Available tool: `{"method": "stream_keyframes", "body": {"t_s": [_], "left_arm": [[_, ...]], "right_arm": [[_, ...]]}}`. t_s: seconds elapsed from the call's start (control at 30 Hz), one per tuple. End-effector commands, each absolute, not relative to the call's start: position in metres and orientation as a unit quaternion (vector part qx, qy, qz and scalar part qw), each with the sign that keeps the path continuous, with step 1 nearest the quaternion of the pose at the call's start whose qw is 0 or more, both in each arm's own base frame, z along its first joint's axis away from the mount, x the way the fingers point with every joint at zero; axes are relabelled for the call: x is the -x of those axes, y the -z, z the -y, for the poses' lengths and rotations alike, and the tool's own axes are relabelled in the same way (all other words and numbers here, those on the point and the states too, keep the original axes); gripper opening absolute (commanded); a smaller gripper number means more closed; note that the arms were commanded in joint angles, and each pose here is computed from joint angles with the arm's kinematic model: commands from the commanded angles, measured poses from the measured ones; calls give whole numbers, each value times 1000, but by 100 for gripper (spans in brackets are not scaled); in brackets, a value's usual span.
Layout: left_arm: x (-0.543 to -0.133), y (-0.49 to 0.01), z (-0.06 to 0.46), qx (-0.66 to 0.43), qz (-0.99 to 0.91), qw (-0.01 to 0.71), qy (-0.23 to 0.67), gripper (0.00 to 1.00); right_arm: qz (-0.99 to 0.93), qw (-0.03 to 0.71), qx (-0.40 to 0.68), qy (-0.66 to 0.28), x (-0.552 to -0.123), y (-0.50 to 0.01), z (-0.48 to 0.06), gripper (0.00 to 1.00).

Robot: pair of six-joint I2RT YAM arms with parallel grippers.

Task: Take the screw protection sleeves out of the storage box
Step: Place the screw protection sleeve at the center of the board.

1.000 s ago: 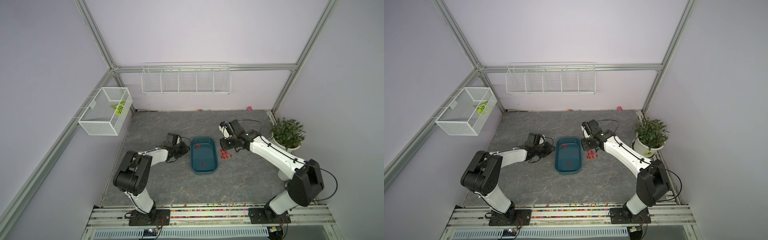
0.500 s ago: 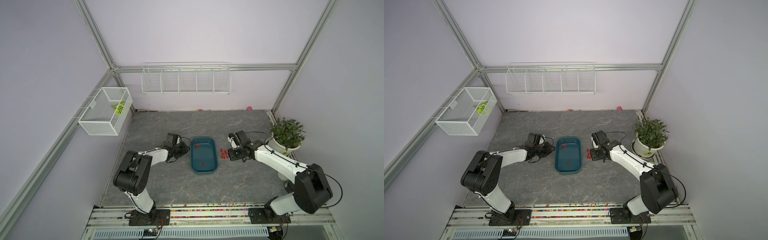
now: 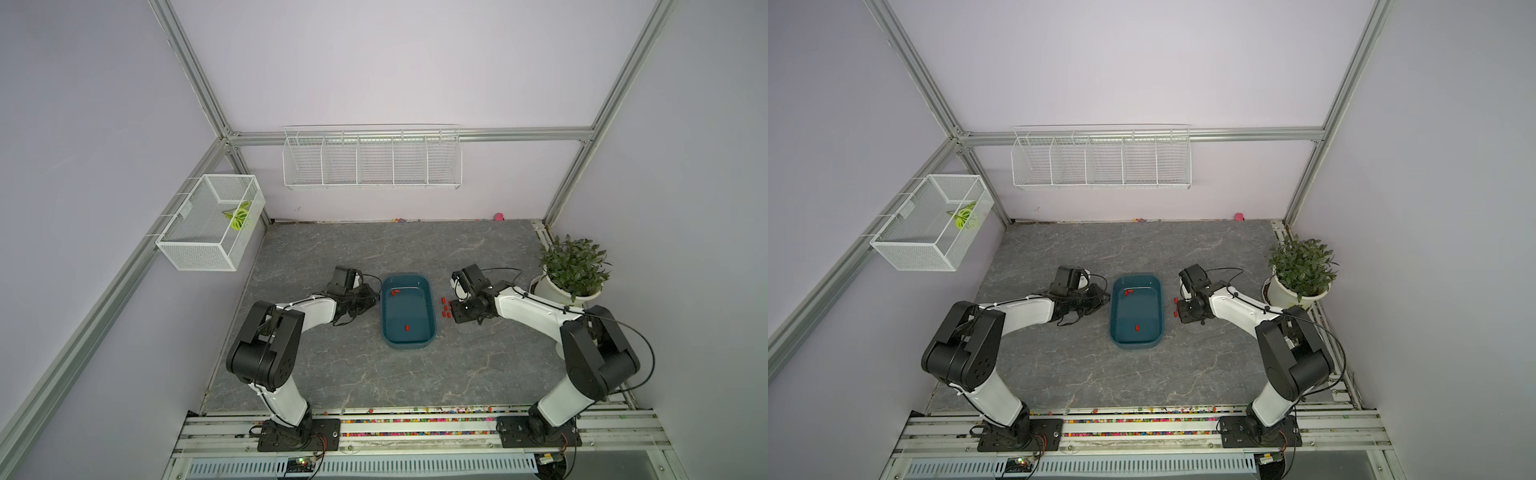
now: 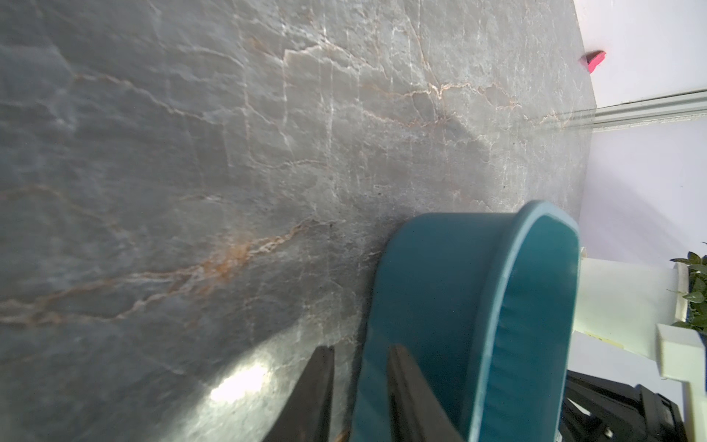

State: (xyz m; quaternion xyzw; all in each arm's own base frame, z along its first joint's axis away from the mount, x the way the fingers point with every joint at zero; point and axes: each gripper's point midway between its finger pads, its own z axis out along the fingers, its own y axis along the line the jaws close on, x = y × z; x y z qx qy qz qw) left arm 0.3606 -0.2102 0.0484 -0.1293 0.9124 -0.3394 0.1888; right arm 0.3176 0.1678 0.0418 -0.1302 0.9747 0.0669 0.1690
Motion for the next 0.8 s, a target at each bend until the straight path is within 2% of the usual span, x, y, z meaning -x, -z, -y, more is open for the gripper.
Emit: {"method": "stream_keyframes", "body": {"t_s": [0.0,0.47,0.77], "left_arm": [[-368,-53,214,122,-910,195,345,31],[-367,-53,214,122,-910,195,345,31],[-367,-53,213,122,-910,195,344,31]], "right_arm": [[-976,169,124,-65,-323,-37,-165,16],[-977,169,119,-62,-339,-34,-163,16],[-977,168,122,-56,-344,-35,-164,21]]}}
